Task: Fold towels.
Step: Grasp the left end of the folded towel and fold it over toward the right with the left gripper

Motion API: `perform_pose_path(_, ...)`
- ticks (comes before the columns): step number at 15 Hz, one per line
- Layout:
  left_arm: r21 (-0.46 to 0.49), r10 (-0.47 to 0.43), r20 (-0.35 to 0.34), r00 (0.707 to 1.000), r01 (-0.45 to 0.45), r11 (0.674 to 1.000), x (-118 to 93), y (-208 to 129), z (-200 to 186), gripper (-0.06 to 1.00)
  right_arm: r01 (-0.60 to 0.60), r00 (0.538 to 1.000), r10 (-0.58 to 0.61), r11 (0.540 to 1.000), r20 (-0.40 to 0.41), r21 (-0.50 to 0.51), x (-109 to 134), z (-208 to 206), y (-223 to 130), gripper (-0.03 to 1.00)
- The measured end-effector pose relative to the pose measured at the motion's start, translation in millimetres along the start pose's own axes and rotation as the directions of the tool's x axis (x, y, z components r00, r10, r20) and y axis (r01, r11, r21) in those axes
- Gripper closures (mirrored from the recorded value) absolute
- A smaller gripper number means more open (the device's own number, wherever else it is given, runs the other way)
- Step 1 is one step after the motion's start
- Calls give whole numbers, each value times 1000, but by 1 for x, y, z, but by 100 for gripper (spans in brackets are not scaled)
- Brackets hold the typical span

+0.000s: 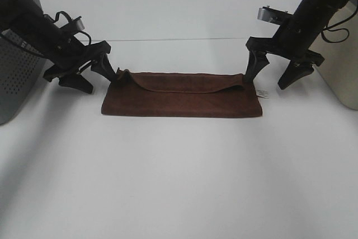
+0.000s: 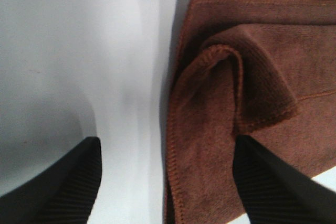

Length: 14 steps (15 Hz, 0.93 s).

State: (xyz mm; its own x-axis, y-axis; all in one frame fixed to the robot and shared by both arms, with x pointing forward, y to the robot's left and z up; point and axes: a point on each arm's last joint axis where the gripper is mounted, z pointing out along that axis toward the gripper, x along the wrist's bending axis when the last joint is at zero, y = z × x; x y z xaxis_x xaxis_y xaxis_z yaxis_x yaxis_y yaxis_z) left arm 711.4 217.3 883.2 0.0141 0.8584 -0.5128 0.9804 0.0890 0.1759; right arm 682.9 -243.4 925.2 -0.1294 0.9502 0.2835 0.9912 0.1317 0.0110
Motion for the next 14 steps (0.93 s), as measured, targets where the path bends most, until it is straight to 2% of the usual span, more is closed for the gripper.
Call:
perform_pose_path(5, -12, 17, 93, 996, -16, 1000, -22, -6, 30, 29, 2, 1000, -1, 1000, 9, -28, -1, 0, 3, 17)
perform_pose_path(6, -13, 26, 91, 995, -25, 1000, -26, -7, 34, 35, 2, 1000, -1, 999, 10, -32, -1, 0, 3, 17)
perform_pose_path(7, -7, 32, 91, 995, -31, 999, -28, -9, 37, 45, 2, 1000, -1, 999, 10, -33, -1, 0, 3, 17)
perform_pose_path(9, -3, 12, 75, 997, -12, 1000, -25, -8, 36, 77, 2, 1000, -1, 999, 11, -36, -1, 0, 3, 17)
perform_pose_path(10, 0, 8, 54, 999, -8, 1000, -19, -7, 35, 90, 2, 1000, -1, 999, 11, -39, -1, 0, 4, 17)
perform_pose_path(11, -1, 8, 29, 1000, -8, 1000, -15, -6, 31, 93, 2, 1000, -1, 999, 12, -41, -1, 0, 4, 17)
perform_pose_path(14, -64, 26, -34, 999, -28, 998, -10, 4, 2, 93, 2, 1000, -1, 999, 12, -42, -1, 0, 4, 17)
